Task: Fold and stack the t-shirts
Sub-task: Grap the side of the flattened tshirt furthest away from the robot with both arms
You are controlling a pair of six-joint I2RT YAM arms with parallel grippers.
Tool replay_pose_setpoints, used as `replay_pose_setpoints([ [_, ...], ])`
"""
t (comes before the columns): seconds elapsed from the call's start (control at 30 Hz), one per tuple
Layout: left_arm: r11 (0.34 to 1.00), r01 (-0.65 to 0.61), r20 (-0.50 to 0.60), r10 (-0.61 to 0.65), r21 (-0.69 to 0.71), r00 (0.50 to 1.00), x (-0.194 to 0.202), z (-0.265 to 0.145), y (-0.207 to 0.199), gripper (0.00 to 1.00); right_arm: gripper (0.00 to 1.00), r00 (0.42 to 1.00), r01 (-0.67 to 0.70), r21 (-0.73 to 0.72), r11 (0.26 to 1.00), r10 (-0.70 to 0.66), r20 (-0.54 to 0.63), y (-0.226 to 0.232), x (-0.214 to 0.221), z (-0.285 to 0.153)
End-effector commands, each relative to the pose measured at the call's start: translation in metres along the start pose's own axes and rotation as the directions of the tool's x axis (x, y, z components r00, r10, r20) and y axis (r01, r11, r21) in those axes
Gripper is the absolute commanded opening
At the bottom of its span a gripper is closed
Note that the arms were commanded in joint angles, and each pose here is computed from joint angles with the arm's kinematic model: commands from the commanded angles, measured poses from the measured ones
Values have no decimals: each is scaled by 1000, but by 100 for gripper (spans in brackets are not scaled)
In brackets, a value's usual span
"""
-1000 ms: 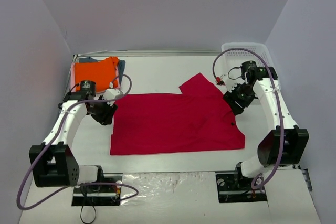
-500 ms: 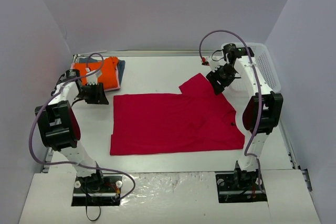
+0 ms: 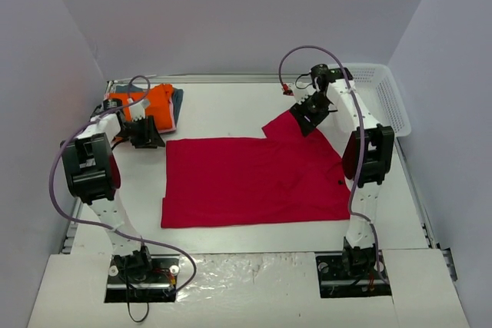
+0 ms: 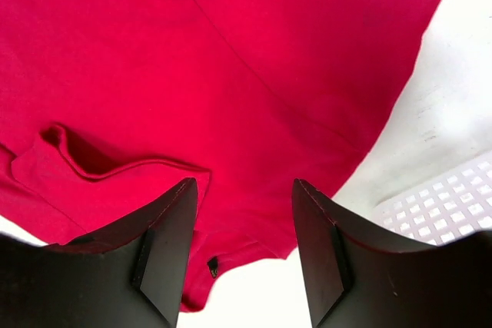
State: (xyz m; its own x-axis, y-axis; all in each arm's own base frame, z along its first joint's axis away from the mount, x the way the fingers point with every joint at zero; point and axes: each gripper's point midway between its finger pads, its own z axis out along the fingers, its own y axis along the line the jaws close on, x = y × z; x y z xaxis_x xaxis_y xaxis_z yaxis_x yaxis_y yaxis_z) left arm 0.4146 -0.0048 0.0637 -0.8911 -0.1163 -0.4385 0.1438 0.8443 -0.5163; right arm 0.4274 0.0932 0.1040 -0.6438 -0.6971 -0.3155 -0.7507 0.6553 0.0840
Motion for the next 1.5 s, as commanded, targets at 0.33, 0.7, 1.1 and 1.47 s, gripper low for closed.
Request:
replay_pose_setpoints([
  [0.33,994,-23,38,27,-105,999,-27,24,-4,38,48,1000,-15,-21,1000,15,-4,-2,0,6],
  [0.7,975,-14,29,21,-222,999,-27,38,21,37,47,1000,-25,-22,999,25,-14,-4,6,10],
  [1.1,986,-57,8,59,-155,998,-26,48,-3,29,44,999,-37,-14,999,37,-33,-9,12,15],
  [1.47,978,-86,-49,78,-188,996,-10,52,2,12,43,998,-43,-14,999,43,-54,-10,17,21],
])
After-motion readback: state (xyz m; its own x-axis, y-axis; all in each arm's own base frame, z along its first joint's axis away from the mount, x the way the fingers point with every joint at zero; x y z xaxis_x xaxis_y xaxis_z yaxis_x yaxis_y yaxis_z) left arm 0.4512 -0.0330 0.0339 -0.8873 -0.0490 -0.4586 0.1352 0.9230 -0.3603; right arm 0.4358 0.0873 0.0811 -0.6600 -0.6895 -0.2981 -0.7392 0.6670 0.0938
